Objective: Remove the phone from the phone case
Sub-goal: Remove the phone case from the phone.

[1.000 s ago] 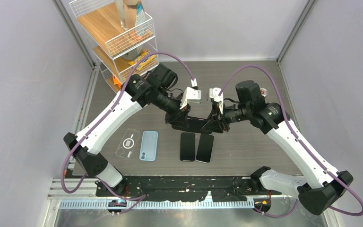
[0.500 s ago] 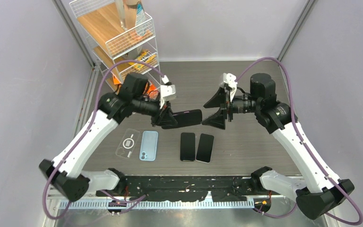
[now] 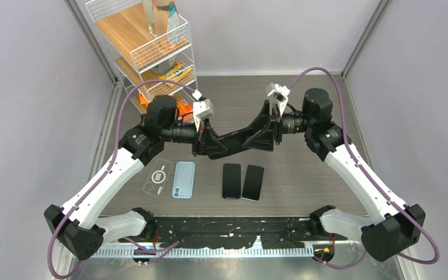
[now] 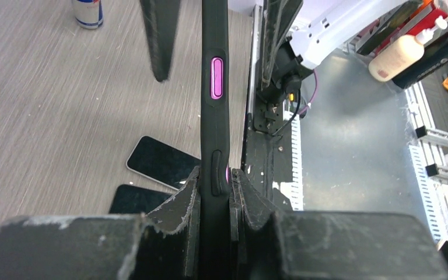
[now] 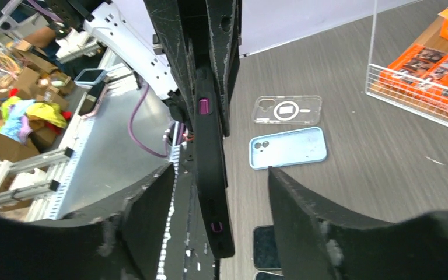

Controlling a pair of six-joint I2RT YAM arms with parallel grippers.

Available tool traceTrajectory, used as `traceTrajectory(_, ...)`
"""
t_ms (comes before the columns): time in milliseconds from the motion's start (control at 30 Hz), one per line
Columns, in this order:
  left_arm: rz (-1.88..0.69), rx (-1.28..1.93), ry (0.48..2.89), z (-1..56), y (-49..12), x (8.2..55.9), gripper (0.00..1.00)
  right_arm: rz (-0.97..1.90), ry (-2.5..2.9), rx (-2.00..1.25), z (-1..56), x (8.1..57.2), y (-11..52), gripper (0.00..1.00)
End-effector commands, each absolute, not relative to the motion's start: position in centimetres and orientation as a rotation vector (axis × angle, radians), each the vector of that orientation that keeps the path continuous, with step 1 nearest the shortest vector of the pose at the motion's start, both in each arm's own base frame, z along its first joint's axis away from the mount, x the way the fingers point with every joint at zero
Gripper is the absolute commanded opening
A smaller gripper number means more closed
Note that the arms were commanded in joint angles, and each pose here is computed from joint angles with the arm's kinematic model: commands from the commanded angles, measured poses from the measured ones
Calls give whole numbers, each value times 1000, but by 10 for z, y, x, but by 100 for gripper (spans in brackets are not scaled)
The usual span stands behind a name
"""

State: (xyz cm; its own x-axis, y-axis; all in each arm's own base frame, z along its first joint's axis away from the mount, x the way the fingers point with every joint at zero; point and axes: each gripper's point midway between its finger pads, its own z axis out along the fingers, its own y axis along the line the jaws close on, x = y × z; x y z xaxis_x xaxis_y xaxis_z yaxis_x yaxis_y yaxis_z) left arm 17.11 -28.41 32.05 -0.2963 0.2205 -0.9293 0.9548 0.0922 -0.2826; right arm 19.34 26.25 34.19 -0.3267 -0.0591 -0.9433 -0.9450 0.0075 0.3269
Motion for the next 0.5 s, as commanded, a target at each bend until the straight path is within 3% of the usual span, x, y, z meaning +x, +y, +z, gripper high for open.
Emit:
traceTrajectory(0,-1289,1131,1490,358,-295,180,0,1482,1406,-1114,354,185,265,60)
traceTrajectory(67,-1295,1111,1497,359,-297,183,0,1493,1410,-1119,351,184,267,47)
traceTrajectory(167,-1310,1104,1507,356,-299,184,0,1492,1407,-1123,352,184,267,18)
traceTrajectory(233,-1313,1108,1513,352,-299,184,1,1477,1396,-1137,357,184,267,8)
traceTrajectory(333,-1316,1129,1547,341,-296,180,29,1370,1376,-1207,355,187,266,6)
traceTrajectory(467,-1285,1192,1586,325,-291,175,54,1249,1407,-1313,344,182,267,5)
